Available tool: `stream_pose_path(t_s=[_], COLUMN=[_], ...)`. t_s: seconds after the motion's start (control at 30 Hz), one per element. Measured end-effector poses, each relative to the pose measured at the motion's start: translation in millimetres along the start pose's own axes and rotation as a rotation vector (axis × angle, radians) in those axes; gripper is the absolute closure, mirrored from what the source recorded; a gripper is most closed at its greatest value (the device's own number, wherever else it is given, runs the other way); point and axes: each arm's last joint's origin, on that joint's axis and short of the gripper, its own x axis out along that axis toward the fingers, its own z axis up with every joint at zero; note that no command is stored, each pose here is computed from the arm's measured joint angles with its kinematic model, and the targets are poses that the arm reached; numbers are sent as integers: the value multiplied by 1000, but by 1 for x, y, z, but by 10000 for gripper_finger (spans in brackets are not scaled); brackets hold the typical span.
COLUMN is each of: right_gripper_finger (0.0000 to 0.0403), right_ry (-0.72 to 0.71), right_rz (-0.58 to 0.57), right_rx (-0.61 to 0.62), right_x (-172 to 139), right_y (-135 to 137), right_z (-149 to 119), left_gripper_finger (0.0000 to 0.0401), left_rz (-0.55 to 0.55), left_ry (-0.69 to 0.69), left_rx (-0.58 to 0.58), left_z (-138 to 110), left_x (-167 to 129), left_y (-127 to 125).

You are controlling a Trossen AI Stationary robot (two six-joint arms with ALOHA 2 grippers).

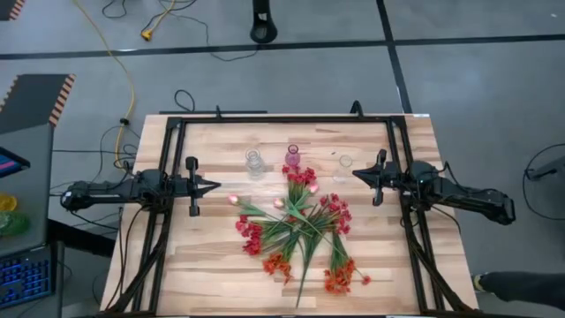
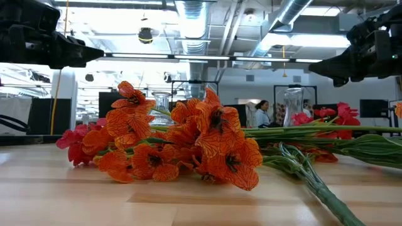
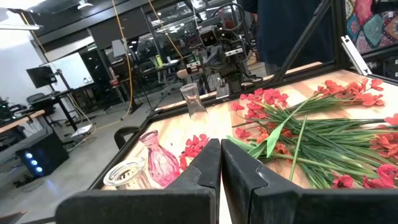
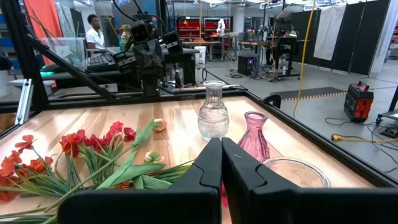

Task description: Sort flowers into vase by color

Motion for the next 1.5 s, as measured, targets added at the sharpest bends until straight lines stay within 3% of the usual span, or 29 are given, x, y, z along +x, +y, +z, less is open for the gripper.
stream_pose_path(t_s=[1.2, 1.37, 1.5], right_gripper_finger=[369, 361, 326], right_ry=[-45, -51, -67], right_rz=[0, 0, -24], right_rx=[-5, 70, 160], right_x=[0, 0, -1], right_y=[0, 0, -1], right_z=[4, 5, 10], left_gripper_finger=[401, 401, 401], left_rz=[0, 0, 2], left_ry=[0, 0, 1], left_rx=[0, 0, 0], left_z=[0, 0, 0], left_x=[0, 0, 0], left_y=[0, 0, 0])
